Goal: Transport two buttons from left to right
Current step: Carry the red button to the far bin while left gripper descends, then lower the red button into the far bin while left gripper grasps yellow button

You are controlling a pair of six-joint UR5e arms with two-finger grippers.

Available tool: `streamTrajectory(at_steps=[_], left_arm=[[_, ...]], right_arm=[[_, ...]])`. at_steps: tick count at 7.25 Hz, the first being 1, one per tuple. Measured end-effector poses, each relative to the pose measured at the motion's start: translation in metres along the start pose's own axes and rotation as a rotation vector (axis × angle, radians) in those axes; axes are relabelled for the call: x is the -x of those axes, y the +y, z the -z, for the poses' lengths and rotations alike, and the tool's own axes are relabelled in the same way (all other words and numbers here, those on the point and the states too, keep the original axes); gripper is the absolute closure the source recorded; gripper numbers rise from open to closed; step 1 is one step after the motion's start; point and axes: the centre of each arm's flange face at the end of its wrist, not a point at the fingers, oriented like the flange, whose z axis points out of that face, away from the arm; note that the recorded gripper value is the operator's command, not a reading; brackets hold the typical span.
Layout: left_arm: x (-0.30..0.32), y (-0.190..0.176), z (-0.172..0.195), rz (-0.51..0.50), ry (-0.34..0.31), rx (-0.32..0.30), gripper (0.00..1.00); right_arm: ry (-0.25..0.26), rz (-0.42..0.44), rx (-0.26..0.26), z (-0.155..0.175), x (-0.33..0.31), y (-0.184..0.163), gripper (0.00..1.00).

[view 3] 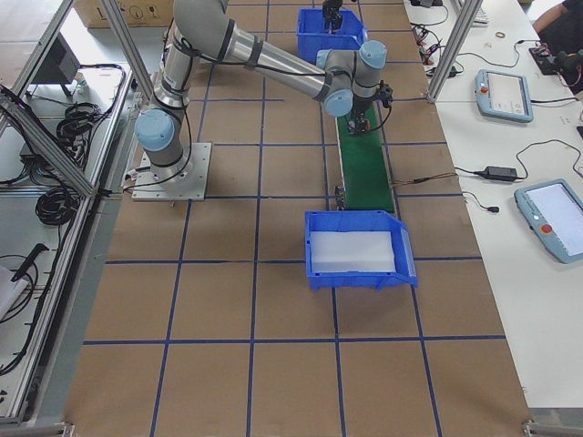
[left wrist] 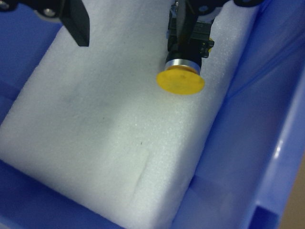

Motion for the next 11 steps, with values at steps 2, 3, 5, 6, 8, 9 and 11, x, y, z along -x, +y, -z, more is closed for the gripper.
streamTrajectory(at_steps=[2, 3, 5, 6, 8, 9, 11], left_arm=[[0.006, 0.007, -0.012, -0.035, -0.04, 0.019, 0.27], [0.007, 0.01, -0.02, -0.039, -0.048, 0.034, 0.28], [0.009, 0.011, -0.03, -0.044, -0.054, 0.043, 0.42], [0.008, 0.009, -0.036, -0.053, -0.055, 0.047, 0.42], [0.007, 0.002, -0.03, -0.086, -0.052, 0.03, 0.26], [0.005, -0.003, -0.019, -0.099, -0.047, 0.008, 0.22], [0.003, -0.01, 0.002, -0.109, -0.036, -0.025, 0.19]], right_arm=[[0.005, 0.0, 0.0, 0.008, -0.004, 0.001, 0.87], [0.02, 0.018, 0.0, 0.035, -0.024, 0.003, 0.86], [0.03, 0.092, 0.021, 0.102, -0.108, 0.015, 0.86], [0.042, 0.166, 0.019, 0.128, -0.171, 0.026, 0.86], [0.096, 0.29, 0.022, 0.156, -0.286, 0.052, 0.86], [0.122, 0.328, 0.024, 0.164, -0.329, 0.059, 0.86], [0.158, 0.379, 0.04, 0.137, -0.413, 0.051, 0.85]])
